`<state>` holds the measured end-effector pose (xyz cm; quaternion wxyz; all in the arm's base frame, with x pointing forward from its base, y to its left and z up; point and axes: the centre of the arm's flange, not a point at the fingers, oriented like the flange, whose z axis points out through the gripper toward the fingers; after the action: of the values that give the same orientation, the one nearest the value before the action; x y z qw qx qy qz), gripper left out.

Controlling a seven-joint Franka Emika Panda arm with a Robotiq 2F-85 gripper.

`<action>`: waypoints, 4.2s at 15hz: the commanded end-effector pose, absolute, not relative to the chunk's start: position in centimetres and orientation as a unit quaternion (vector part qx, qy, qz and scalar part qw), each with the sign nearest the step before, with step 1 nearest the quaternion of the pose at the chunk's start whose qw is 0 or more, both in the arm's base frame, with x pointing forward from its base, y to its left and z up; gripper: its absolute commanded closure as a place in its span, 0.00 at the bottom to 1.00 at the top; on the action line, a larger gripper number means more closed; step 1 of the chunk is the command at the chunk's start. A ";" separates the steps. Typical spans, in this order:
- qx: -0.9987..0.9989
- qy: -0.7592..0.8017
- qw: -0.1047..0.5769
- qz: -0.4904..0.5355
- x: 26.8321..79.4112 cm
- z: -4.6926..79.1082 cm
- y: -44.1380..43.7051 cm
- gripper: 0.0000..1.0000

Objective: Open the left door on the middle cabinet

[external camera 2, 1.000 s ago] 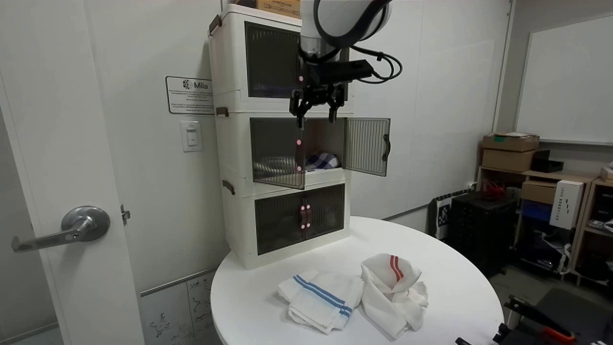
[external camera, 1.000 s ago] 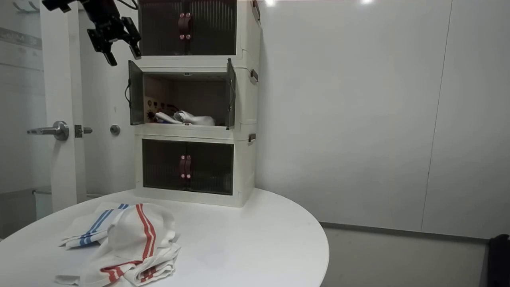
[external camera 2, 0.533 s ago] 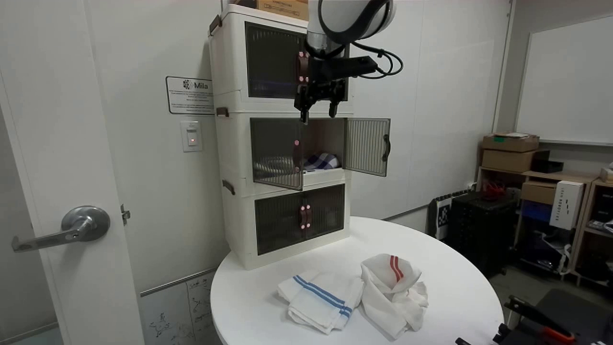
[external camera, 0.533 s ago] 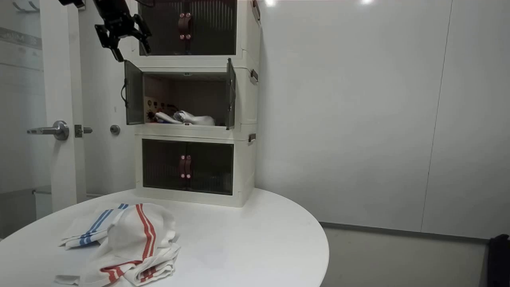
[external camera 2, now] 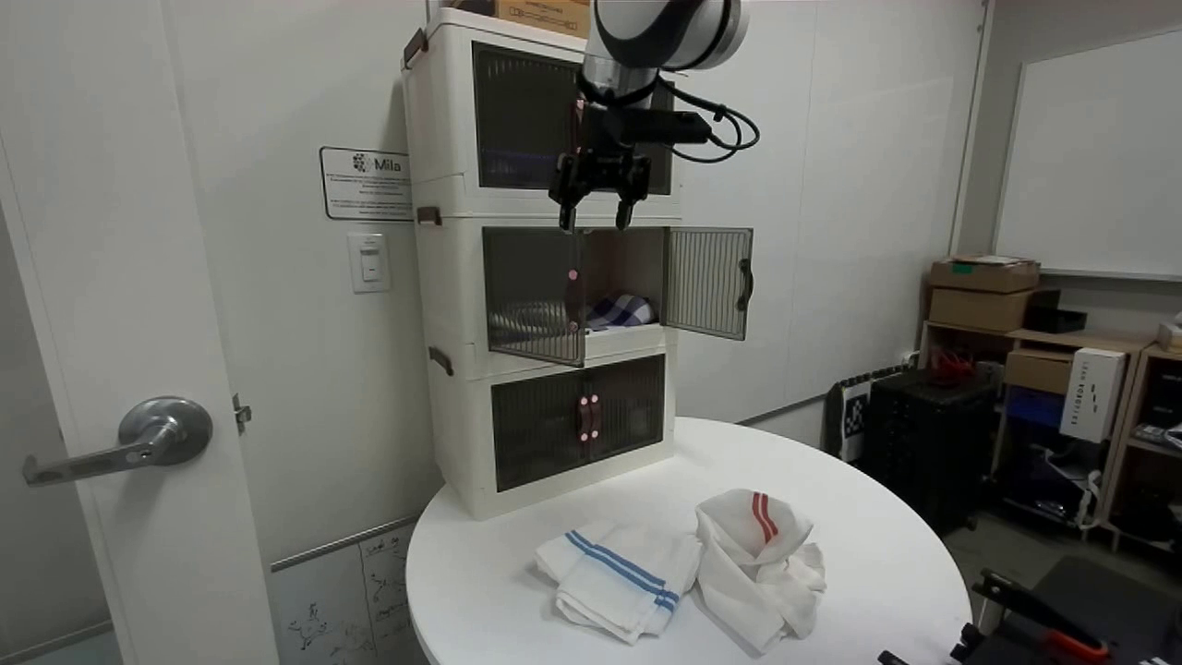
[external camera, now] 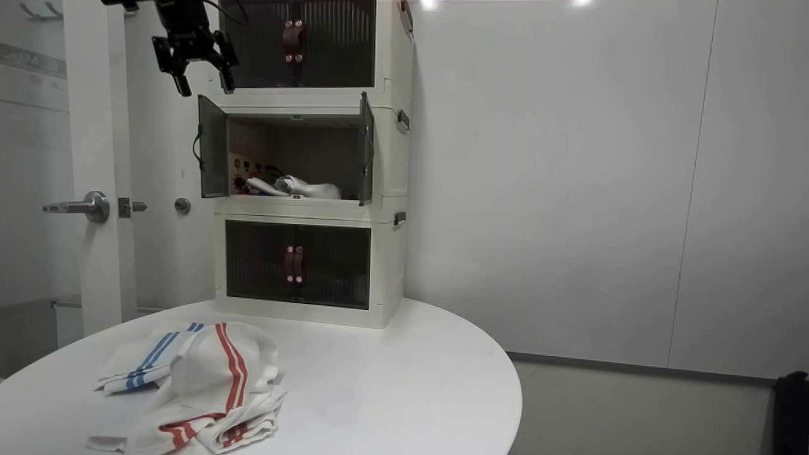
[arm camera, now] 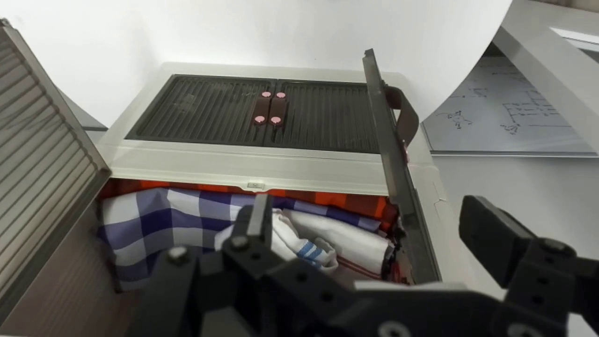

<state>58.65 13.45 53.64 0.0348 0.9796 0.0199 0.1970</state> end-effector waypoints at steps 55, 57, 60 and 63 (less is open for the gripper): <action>0.977 -0.176 0.037 0.115 55.3 62.1 2.4 0.00; 0.978 -0.179 0.045 0.102 54.4 59.7 0.8 0.00; 0.979 -0.177 0.054 0.089 52.7 56.0 0.7 0.00; 0.981 -0.153 0.060 0.100 51.3 52.6 1.8 0.00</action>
<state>54.56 0.89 55.54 0.0519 0.9794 -0.1777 0.0810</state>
